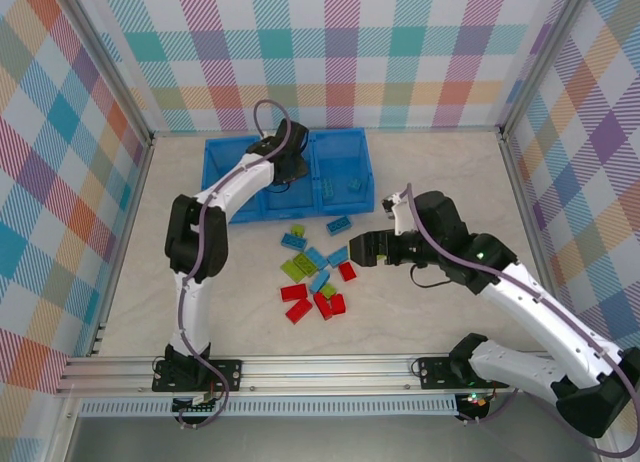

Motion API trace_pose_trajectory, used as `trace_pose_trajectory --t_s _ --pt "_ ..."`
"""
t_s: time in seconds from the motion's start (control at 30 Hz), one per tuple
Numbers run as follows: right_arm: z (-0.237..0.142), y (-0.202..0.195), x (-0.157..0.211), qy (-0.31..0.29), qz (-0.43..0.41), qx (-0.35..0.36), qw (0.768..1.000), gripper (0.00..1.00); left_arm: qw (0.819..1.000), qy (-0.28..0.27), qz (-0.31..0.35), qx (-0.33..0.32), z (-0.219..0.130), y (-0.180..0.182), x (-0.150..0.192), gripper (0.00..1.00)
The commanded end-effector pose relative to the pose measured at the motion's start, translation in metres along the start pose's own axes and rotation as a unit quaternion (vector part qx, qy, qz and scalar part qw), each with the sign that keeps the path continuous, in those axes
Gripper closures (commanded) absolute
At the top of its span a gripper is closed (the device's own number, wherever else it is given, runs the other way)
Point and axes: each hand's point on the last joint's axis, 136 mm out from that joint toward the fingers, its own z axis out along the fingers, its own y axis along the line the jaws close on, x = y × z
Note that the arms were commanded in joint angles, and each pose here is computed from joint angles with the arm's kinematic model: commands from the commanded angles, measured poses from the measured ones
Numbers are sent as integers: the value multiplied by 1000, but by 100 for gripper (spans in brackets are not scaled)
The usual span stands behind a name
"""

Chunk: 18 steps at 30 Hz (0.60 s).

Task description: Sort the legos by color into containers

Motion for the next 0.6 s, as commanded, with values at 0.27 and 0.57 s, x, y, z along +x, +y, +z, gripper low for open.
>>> trace_pose_trajectory --t_s 0.27,0.57 --pt "4 -10 9 5 6 16 1000 3 996 -11 -17 81 -91 -17 -13 36" --pt "26 -15 17 24 15 6 1000 2 995 1 -41 90 -166 37 85 35"
